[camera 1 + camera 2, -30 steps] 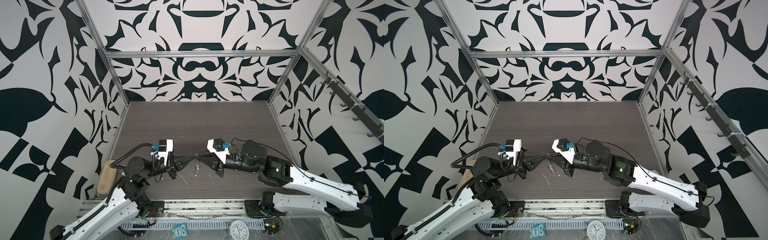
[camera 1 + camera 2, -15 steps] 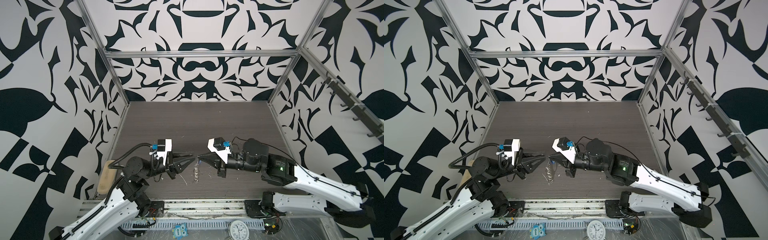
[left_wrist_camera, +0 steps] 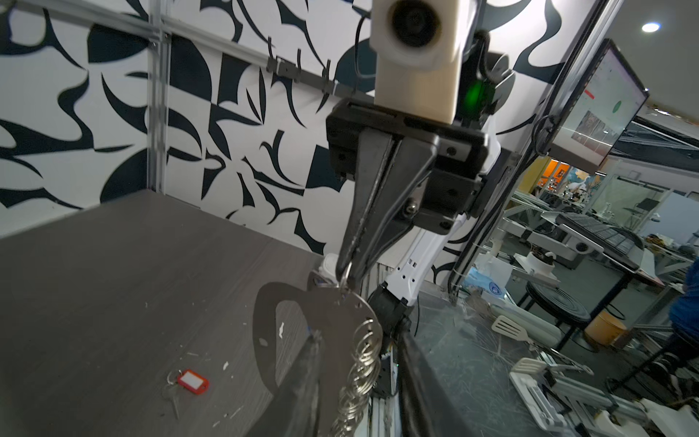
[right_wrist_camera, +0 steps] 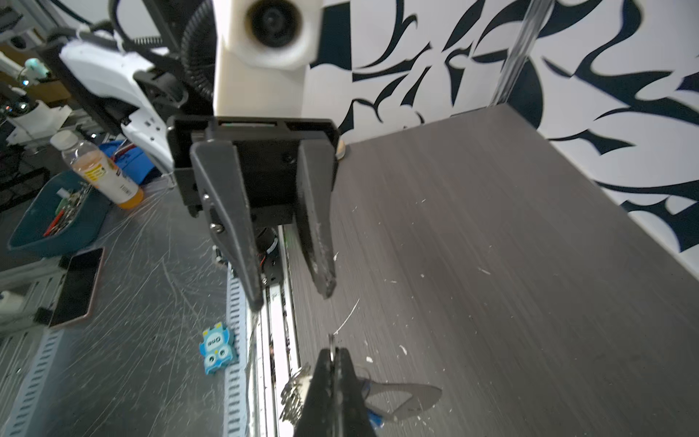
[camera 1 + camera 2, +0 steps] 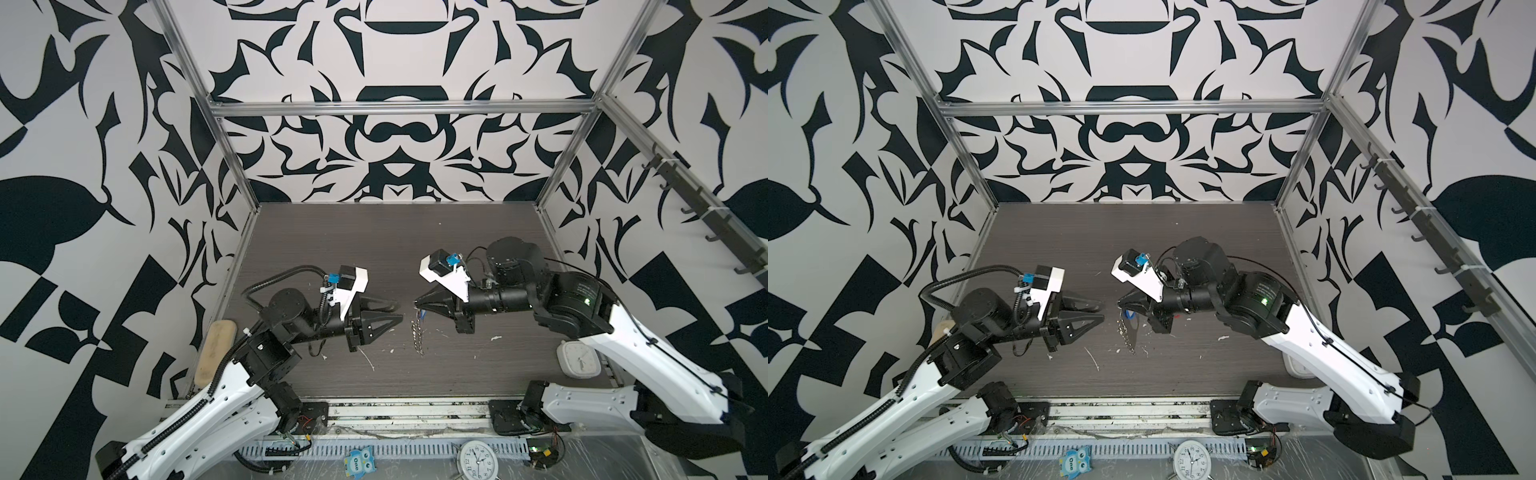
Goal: Remove the keys from the keyring
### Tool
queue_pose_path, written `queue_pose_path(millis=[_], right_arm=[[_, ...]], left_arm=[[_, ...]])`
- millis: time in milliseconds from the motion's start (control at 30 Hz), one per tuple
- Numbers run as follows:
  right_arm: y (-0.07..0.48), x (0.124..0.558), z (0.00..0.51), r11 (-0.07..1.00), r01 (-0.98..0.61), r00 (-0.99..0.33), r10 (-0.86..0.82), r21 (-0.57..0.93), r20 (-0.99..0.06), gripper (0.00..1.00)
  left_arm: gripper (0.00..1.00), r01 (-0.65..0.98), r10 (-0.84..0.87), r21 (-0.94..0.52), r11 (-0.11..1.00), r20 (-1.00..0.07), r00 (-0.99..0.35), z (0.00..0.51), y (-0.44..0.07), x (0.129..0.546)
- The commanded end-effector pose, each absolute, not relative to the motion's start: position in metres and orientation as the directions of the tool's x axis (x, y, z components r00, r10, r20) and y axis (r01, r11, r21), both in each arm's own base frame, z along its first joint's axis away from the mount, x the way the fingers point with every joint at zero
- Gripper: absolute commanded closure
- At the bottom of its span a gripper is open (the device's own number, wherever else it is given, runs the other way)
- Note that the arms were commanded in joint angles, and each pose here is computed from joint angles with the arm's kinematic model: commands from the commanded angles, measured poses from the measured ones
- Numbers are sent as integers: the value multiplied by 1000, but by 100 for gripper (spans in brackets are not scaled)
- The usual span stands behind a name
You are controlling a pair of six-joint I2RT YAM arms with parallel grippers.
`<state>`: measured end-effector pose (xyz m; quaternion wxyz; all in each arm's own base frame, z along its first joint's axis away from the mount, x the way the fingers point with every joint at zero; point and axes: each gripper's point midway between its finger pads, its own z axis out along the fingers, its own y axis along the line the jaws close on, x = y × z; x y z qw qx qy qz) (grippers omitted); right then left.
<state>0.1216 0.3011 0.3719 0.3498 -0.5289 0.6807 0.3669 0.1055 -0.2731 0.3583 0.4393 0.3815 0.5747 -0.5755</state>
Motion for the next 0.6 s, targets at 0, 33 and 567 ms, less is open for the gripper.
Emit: queue_pose_path(millis=[0,33,567], right_arm=[[299,102,375,66,-985,-172,-510,160,-843,100],[299,101,374,60,-984,-176,-519,170,-836,100],[308,109,377,67,-985,-172,-506,160,-845,100]], left_arm=[[64,944,-28,-330,4,-944,-330,360,-274,97],[64,944,-24,-330,0,-944,-330,360,-275,96],[74,938,8,-345,-18,-939,-345,357,-281,98]])
